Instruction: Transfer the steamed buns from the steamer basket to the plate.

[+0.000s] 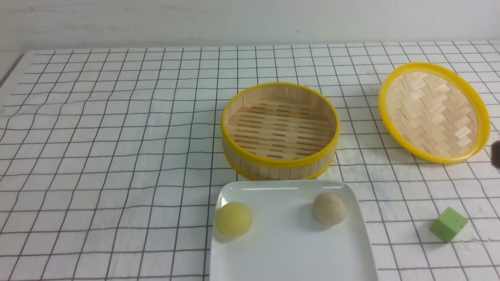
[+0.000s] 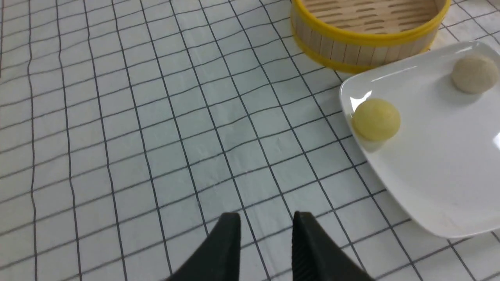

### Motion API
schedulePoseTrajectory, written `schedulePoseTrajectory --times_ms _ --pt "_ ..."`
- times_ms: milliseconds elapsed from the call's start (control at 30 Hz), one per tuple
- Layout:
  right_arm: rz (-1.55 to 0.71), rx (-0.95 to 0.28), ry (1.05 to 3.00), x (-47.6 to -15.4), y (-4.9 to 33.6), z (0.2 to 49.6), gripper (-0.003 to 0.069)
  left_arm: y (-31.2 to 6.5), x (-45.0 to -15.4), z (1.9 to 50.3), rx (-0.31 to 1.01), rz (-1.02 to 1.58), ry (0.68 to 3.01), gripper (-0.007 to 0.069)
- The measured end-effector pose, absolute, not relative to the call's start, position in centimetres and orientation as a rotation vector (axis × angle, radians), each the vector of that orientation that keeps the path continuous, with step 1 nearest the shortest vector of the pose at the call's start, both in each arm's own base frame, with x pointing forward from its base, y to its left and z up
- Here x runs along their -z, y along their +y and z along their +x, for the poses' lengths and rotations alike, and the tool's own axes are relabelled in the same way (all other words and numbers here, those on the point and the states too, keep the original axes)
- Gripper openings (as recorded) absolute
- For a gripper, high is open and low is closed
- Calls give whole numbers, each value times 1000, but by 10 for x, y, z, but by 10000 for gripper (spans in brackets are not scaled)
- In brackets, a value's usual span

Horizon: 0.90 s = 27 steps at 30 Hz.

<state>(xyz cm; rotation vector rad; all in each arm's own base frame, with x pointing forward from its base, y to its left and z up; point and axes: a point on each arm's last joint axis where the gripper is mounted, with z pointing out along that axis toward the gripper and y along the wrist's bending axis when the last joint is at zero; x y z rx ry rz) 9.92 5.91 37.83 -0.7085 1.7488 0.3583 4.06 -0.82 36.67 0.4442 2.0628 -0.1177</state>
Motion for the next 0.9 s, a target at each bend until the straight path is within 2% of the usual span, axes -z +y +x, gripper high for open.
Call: schedulePoseTrajectory --times_ms 167,500,800,900 --pt "-813 -438 1601 -363 71 99 547 -18 -356 60 105 477 1882 233" --pt "-749 -437 1533 -354 67 90 547 -13 -357 65 -9 497 1825 236" --pt "-678 -398 1596 -352 55 67 547 -11 -354 64 -42 505 1859 236" --pt "-621 -370 1702 -345 47 57 547 -10 -352 64 -48 507 1885 236"
